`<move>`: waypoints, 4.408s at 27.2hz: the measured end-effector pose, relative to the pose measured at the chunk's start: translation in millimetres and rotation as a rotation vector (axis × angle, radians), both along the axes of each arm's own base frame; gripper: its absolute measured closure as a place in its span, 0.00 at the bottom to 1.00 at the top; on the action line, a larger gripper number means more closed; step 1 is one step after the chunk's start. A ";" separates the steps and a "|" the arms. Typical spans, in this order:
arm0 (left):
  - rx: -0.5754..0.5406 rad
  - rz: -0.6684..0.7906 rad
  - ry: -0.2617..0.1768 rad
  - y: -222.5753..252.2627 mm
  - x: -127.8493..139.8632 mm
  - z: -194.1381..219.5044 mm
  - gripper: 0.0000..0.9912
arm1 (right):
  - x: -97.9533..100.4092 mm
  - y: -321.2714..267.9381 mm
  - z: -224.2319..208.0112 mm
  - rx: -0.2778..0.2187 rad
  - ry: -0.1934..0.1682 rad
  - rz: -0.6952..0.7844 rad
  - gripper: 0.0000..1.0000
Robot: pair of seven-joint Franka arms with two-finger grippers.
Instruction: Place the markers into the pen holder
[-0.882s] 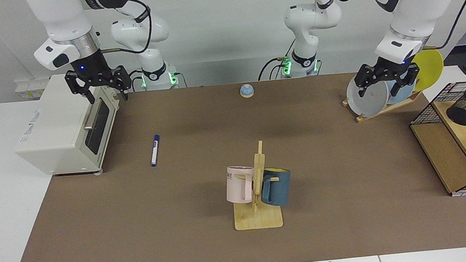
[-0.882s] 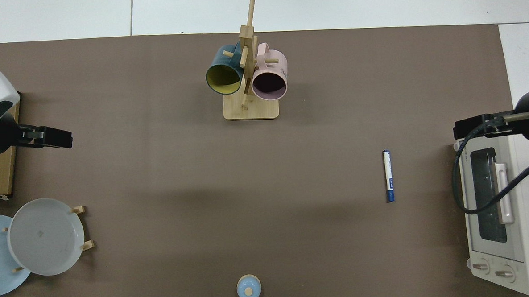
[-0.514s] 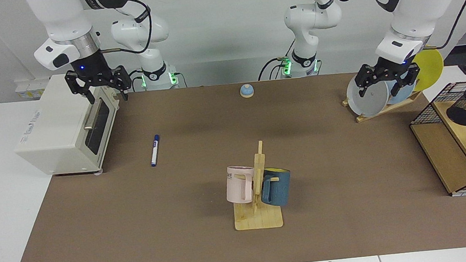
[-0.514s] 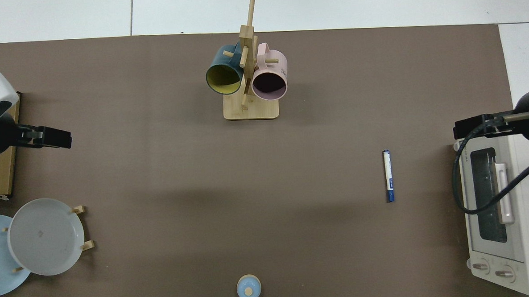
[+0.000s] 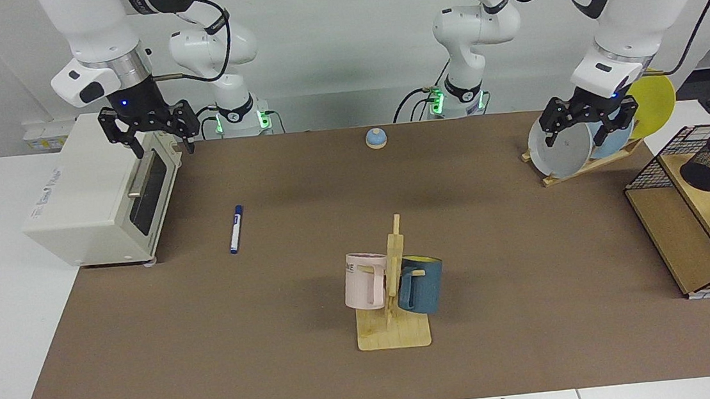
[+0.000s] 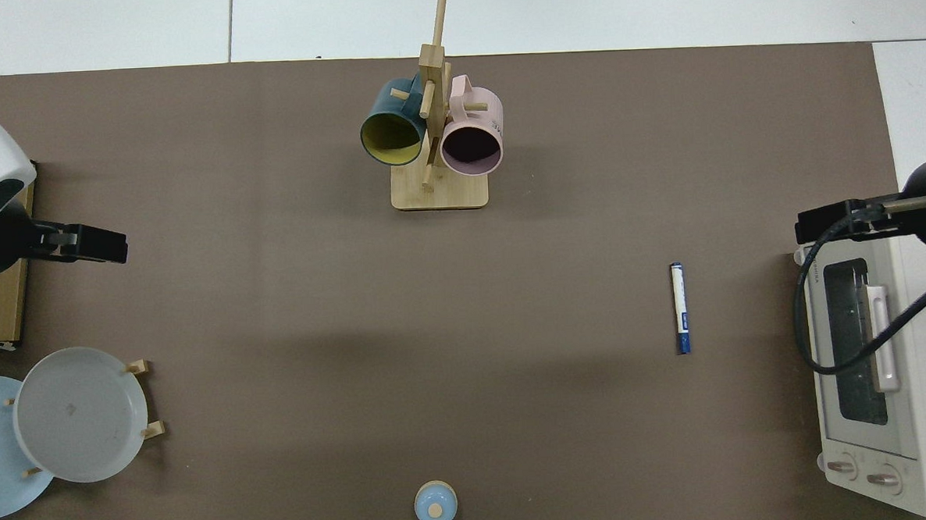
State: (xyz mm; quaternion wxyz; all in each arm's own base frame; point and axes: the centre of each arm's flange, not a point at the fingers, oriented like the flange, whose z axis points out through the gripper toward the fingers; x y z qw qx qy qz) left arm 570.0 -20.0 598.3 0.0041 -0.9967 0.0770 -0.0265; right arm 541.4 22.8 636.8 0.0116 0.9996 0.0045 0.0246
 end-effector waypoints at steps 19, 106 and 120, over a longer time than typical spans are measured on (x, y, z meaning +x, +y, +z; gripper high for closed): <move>0.000 -0.015 0.014 -7.8 -2.0 -0.9 0.00 | -0.4 5.9 -2.7 0.040 0.004 0.003 0.00; 0.003 -0.072 0.020 -4.8 -3.4 -3.1 0.00 | 17.5 22.7 -347.5 -0.004 0.101 -0.047 0.83; 0.008 -0.209 0.014 -13.4 -4.9 -0.2 0.00 | 41.7 52.3 -261.5 0.000 0.072 -0.180 0.83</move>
